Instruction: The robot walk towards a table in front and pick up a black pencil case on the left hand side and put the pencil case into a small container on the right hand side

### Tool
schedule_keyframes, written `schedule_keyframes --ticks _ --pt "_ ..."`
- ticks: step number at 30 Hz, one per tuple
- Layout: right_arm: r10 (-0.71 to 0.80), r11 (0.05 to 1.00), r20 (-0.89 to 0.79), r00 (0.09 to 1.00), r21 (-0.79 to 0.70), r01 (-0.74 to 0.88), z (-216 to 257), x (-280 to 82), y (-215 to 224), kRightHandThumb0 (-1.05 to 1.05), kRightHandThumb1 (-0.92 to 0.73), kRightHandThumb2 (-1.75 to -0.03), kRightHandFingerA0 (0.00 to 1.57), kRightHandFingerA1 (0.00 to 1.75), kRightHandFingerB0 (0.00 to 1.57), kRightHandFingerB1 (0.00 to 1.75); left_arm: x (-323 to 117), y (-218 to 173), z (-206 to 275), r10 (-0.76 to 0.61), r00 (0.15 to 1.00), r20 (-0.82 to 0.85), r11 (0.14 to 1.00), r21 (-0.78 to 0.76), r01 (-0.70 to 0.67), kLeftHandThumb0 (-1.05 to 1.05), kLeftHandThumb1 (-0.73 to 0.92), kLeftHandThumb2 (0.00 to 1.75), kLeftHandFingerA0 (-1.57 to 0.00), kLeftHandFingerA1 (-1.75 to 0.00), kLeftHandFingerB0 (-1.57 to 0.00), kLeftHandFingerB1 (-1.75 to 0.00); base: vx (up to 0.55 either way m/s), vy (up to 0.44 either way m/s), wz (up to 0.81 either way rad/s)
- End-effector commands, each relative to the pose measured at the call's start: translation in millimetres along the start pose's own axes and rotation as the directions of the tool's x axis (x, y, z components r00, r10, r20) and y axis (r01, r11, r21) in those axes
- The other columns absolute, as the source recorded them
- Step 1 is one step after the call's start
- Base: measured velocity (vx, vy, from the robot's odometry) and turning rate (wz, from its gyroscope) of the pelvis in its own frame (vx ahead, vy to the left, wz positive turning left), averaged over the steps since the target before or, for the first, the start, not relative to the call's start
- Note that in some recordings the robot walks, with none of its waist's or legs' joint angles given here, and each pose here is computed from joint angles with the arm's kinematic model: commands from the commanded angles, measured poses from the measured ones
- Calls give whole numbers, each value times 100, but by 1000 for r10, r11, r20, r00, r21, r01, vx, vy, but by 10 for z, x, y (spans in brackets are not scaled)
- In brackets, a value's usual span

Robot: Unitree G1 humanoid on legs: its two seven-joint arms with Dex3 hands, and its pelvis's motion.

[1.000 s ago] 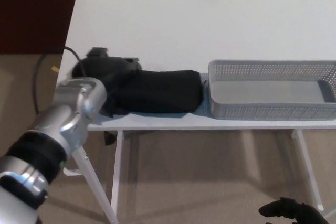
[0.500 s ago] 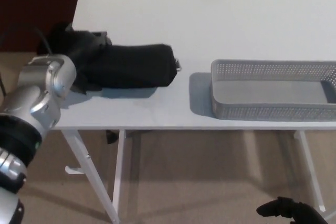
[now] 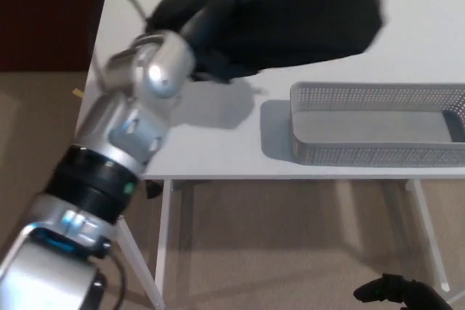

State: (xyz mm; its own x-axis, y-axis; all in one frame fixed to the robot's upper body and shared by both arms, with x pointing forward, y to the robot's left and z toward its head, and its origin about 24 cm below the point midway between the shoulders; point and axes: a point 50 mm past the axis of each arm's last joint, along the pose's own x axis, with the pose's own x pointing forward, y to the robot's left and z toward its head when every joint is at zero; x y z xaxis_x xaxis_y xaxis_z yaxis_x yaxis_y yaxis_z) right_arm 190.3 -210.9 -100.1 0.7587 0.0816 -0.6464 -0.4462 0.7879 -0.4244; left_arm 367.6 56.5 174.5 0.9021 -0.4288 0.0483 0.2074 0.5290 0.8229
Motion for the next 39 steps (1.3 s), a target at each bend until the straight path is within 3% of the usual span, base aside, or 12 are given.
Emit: schedule_keyframes --ticks 1,5,7,8,10,11,14,21,22,27,37,39 --pt "14 1000 -16 1000 -7 -14 -15 -7 -58 -47 -67 -78 67 66 48 72 91 40 382 -24 999 43 997 -77 27 -26 79 72 -73 -128 -75 -80 0 0 0" --pt "13 1000 -11 1000 -6 -13 -2 -8 -42 -44 -66 -78 69 67 51 73 157 -15 698 -31 997 72 996 -80 37 -24 78 71 -89 -132 -76 -90 0 0 0" --pt "17 1000 -14 1000 -12 -17 -6 -12 -40 -45 -67 -77 68 67 50 73 168 -42 755 -38 996 80 995 -94 45 -23 77 72 -84 -131 -77 -82 0 0 0" --pt "20 1000 -19 1000 -8 -20 -9 -9 -41 -45 -68 -76 68 66 51 72 179 -65 813 -45 996 83 994 -92 53 -23 78 63 -85 -116 -70 -52 0 0 0" --pt "24 1000 -18 1000 -6 -25 -4 -3 -37 -45 -68 -75 67 65 52 73 190 -100 878 -52 995 88 995 -83 59 -23 77 62 -86 -113 -70 -50 0 0 0" --pt "26 1000 -26 999 12 -26 -12 8 -24 -47 -65 -78 68 68 53 75 207 -193 973 -73 993 91 991 -109 83 -21 79 66 -78 -137 -76 -77 0 0 0" --pt "40 999 -39 998 -4 -40 4 28 -13 -48 -65 -78 66 66 51 73 226 -300 1037 -85 992 89 987 -132 97 -19 78 66 -79 -143 -79 -72 0 0 0" --pt "61 998 -32 998 -34 -62 72 41 10 -47 -66 -76 65 64 48 70 253 -661 1098 -147 985 87 978 -138 158 -23 80 61 -70 -168 -60 -119 0 0 0" --pt "63 997 -33 997 -35 -64 77 38 18 -46 -66 -76 63 63 48 70 250 -703 1097 -158 984 80 975 -146 169 -25 80 63 -72 -162 -64 -104 0 0 0" --pt "79 996 -41 996 -44 -81 123 46 49 -45 -68 -75 61 61 48 68 233 -861 1049 -206 978 43 960 -186 211 -23 78 65 -72 -162 -65 -115 0 0 0" --pt "90 994 -28 996 -55 -92 190 63 45 -45 -66 -75 63 63 48 70 257 -964 1002 -234 972 6 946 -227 229 -24 72 68 -74 -149 -73 -82 0 0 0" --pt "91 994 -22 996 -53 -92 198 63 41 -46 -66 -75 64 63 49 71 260 -969 1049 -233 972 10 947 -225 229 -24 74 66 -72 -156 -69 -98 0 0 0"
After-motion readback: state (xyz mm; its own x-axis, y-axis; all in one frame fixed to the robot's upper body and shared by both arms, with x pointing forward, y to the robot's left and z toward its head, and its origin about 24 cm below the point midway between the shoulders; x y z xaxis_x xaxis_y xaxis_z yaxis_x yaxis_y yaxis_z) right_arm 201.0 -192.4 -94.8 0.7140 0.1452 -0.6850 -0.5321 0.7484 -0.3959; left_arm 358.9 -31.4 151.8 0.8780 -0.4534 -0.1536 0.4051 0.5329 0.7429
